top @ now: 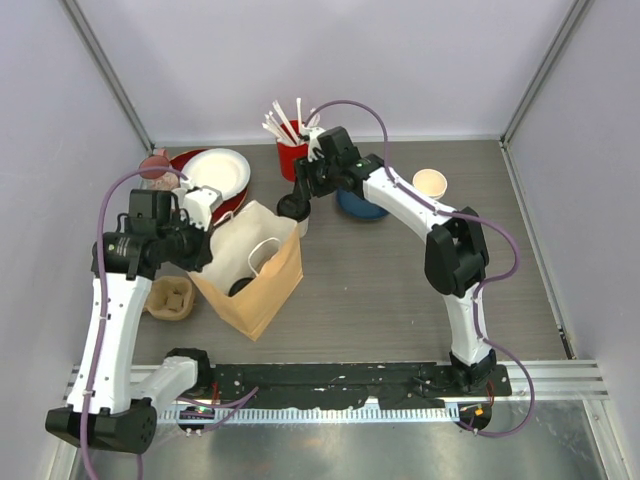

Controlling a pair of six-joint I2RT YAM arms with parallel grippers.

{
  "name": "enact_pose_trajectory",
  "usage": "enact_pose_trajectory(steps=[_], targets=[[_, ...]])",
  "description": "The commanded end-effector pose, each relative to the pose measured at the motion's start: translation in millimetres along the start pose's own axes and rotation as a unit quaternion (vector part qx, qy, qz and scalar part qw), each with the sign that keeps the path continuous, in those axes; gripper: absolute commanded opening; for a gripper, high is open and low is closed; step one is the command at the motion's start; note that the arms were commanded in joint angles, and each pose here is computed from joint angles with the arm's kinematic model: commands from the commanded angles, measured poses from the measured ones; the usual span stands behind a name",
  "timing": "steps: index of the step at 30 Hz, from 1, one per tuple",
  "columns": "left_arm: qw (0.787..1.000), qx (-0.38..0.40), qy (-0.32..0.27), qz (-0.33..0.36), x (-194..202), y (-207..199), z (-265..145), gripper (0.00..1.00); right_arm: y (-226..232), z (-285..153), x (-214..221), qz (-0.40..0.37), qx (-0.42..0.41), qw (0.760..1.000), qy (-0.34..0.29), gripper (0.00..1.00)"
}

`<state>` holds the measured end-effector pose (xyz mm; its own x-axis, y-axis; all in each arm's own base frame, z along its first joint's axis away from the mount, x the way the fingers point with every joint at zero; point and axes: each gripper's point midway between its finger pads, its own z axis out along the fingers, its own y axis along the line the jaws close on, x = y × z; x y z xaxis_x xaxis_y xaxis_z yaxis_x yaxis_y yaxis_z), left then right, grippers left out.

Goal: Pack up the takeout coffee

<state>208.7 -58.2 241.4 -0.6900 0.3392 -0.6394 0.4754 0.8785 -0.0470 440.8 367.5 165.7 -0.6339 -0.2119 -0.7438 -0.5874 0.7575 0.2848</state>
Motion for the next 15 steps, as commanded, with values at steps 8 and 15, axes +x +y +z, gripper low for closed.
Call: enact_pose_trajectory(steps=[8, 15], targets=[[0.998, -0.066, 0.010, -0.010, 17.8, 24.0, -19.0, 0.00, 37.6, -20.3, -23.5, -0.127, -0.031, 0.991, -0.030, 0.59], [0.997, -0.075, 0.013, -0.018, 19.9, 26.2, -20.5, 0.00, 66.7, -26.5, -40.9, -0.153, -0.028, 0.986, -0.057, 0.57]])
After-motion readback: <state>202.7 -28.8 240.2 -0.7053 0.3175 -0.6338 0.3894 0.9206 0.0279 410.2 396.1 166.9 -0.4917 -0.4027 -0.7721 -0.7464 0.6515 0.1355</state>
